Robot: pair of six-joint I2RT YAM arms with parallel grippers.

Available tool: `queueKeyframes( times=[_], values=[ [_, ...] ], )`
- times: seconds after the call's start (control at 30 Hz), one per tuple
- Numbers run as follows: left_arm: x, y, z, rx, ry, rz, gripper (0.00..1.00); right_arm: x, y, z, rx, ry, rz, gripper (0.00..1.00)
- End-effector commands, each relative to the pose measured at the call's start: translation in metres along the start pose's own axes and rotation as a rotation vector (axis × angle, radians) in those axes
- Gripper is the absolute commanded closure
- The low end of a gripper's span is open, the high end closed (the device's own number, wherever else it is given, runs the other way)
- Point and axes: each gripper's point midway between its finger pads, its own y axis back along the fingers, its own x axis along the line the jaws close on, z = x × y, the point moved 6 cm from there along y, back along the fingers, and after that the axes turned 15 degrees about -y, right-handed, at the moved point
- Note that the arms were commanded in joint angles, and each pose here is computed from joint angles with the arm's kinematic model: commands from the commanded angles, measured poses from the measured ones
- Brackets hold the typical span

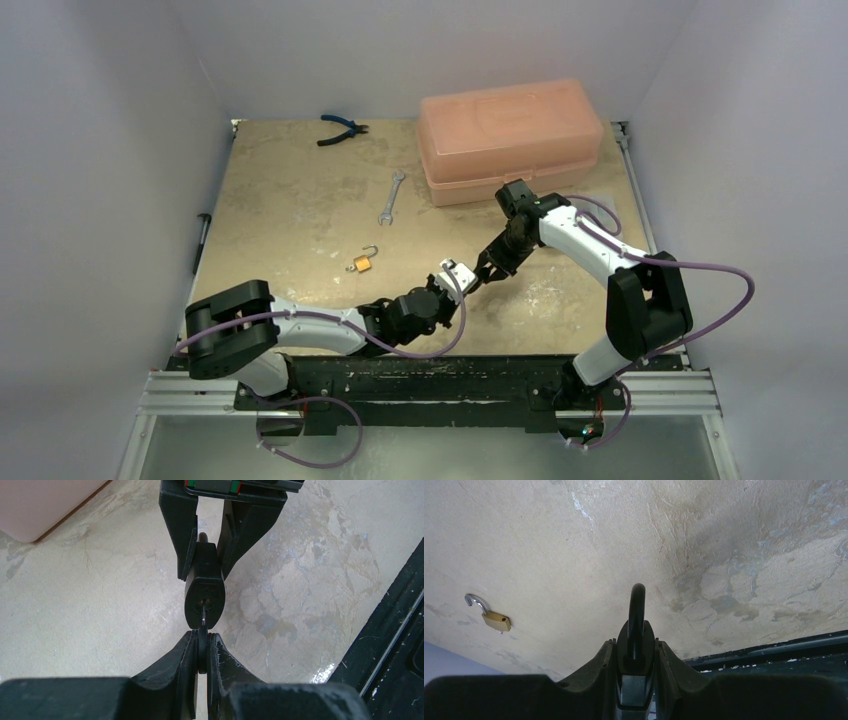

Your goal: Unlock with the key

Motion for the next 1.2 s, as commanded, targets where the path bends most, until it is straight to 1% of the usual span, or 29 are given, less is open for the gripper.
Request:
queueKeyframes(
  times=[0.0, 0.13, 0.2, 0.27, 0.37, 0.5, 0.6, 0.67, 0.77, 0.9, 1.0, 1.07, 1.1, 1.17],
  values=[
    [-0.002, 0.002, 0.032, -0.174, -0.037, -0.062, 1.00, 0.010, 0.025, -0.023, 0.112, 0.027, 0.081, 1.00],
    [0.003, -0.002, 0.029, -0.174, -0.174, -0.040, 1.00, 0.011, 0.026, -0.024, 0.116, 0.029, 0.084, 1.00],
    [0.005, -0.002, 0.028, -0.171, -0.182, -0.020, 1.00, 0.011, 0.026, -0.024, 0.116, 0.030, 0.084, 1.00],
    [0.005, 0.000, 0.031, -0.190, -0.141, -0.023, 1.00, 0.011, 0.027, -0.024, 0.116, 0.032, 0.087, 1.00],
    [0.002, -0.002, 0.034, -0.184, 0.000, -0.009, 1.00, 0.011, 0.026, -0.024, 0.117, 0.030, 0.086, 1.00],
    [-0.003, -0.006, 0.033, -0.169, 0.139, -0.003, 1.00, 0.011, 0.025, -0.024, 0.121, 0.030, 0.084, 1.00],
    [-0.005, -0.005, 0.035, -0.193, 0.172, -0.017, 1.00, 0.010, 0.026, -0.024, 0.119, 0.032, 0.085, 1.00],
    [-0.004, -0.005, 0.034, -0.191, 0.134, -0.013, 1.00, 0.010, 0.026, -0.024, 0.119, 0.032, 0.085, 1.00],
    [0.000, -0.006, 0.030, -0.193, 0.031, -0.001, 1.00, 0.010, 0.027, -0.025, 0.120, 0.032, 0.087, 1.00],
    [0.004, -0.003, 0.031, -0.255, -0.142, -0.011, 1.00, 0.010, 0.026, -0.025, 0.121, 0.031, 0.087, 1.00],
    [0.007, -0.009, 0.029, -0.219, -0.197, 0.017, 1.00, 0.010, 0.027, -0.025, 0.122, 0.032, 0.089, 1.00],
    [0.007, -0.011, 0.030, -0.211, -0.158, 0.030, 1.00, 0.010, 0.027, -0.025, 0.122, 0.032, 0.090, 1.00],
    [0.007, -0.012, 0.031, -0.208, -0.115, 0.041, 1.00, 0.010, 0.027, -0.025, 0.122, 0.032, 0.090, 1.00],
    [0.005, -0.017, 0.034, -0.190, 0.020, 0.054, 1.00, 0.010, 0.027, -0.025, 0.122, 0.032, 0.089, 1.00]
  ],
)
